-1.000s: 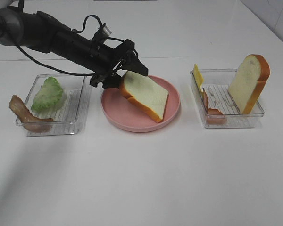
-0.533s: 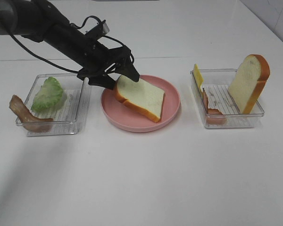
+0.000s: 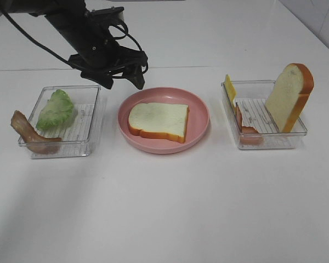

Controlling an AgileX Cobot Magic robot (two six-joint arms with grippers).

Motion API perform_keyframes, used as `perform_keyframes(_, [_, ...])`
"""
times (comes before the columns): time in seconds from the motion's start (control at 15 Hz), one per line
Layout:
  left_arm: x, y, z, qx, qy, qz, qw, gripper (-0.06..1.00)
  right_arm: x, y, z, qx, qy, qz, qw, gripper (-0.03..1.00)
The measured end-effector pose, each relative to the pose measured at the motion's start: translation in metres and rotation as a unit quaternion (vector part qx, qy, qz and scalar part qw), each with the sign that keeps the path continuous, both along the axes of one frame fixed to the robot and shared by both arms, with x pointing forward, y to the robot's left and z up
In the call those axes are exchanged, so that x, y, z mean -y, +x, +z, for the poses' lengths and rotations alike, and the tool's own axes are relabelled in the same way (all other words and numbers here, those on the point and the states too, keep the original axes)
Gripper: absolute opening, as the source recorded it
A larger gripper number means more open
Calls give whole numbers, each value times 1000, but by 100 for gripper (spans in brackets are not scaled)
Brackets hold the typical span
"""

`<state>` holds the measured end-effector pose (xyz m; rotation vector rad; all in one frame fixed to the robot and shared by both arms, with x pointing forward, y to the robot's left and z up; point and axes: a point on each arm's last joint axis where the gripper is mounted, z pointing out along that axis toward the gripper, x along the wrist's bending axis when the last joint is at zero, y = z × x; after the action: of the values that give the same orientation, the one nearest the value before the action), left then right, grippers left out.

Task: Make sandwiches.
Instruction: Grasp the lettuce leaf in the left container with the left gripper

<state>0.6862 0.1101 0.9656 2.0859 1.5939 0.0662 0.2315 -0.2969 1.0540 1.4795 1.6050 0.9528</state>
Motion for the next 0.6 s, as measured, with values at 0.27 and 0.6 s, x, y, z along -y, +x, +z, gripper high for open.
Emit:
perform_keyframes(0.27, [-19, -2, 21, -19, 95, 33, 995, 73, 0, 0, 0, 0, 0, 0, 1000, 76])
perform_keyframes(0.6, [-64, 5, 22, -55, 134, 75, 987, 73, 0, 0, 0, 0, 0, 0, 1000, 76])
